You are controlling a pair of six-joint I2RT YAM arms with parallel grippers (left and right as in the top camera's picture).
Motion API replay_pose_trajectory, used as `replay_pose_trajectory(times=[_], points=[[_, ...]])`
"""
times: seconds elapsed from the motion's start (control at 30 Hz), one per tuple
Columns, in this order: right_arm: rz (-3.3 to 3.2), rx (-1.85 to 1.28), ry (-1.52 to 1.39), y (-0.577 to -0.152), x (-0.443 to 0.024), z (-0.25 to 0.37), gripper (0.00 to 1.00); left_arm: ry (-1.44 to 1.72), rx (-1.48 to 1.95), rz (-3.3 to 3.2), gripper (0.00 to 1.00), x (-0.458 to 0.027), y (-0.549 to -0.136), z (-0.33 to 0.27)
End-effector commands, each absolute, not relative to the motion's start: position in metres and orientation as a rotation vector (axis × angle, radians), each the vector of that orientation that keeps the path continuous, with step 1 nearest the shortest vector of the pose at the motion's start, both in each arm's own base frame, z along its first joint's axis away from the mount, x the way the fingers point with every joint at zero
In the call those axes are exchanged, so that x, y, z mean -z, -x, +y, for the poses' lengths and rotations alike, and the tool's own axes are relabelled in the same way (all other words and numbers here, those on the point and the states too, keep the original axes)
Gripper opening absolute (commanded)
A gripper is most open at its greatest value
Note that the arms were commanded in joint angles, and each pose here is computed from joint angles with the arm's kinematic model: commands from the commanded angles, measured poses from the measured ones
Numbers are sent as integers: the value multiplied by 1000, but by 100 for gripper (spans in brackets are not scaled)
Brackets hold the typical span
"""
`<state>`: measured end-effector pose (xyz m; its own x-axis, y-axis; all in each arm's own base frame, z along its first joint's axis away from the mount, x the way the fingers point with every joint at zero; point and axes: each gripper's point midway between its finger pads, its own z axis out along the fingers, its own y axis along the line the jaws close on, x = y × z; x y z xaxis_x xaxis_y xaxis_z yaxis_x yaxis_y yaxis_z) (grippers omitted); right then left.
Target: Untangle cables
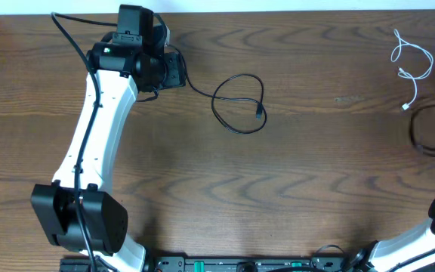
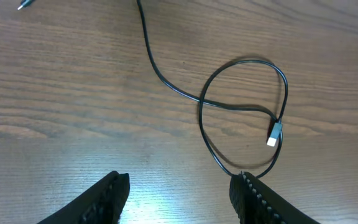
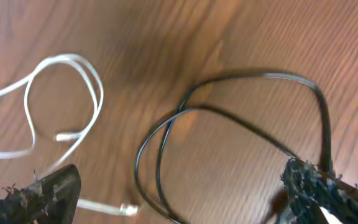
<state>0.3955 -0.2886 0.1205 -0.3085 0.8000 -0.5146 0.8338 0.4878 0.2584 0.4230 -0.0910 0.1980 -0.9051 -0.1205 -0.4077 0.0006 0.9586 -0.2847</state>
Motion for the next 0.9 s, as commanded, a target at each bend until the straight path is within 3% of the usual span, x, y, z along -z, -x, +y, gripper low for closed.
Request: replay_pose_trajectory(times=[0.0,0.1,0.23,0.37,0.5,0.6,0.67,0.87], points=[[2130,57,-1238,-402,-161,-265,99,77,374,2655,57,-208,-422,-88],[2190,-147,-950,-427,-189,-216,99,75,374,2651,58,-208,-423,-88],[2275,-582,-493,-460,-203,-96,99,76,374,2621,62,-214,-429,-86],[2419,-615,-183,-473,-173,4,99,130,366,2646,63,-212,-424,-71],[2570,-432,186,-472,-111,97,99,224,343,2681,63,-207,-418,-44],[2608,-319,291,-469,-85,131,90,246,339,2685,64,-206,-417,-37],[2591,-320,431,-467,-65,171,75,243,340,2686,64,-206,-417,-38],[2638,-336,603,-446,-20,217,66,243,340,2686,64,-206,-417,-38]])
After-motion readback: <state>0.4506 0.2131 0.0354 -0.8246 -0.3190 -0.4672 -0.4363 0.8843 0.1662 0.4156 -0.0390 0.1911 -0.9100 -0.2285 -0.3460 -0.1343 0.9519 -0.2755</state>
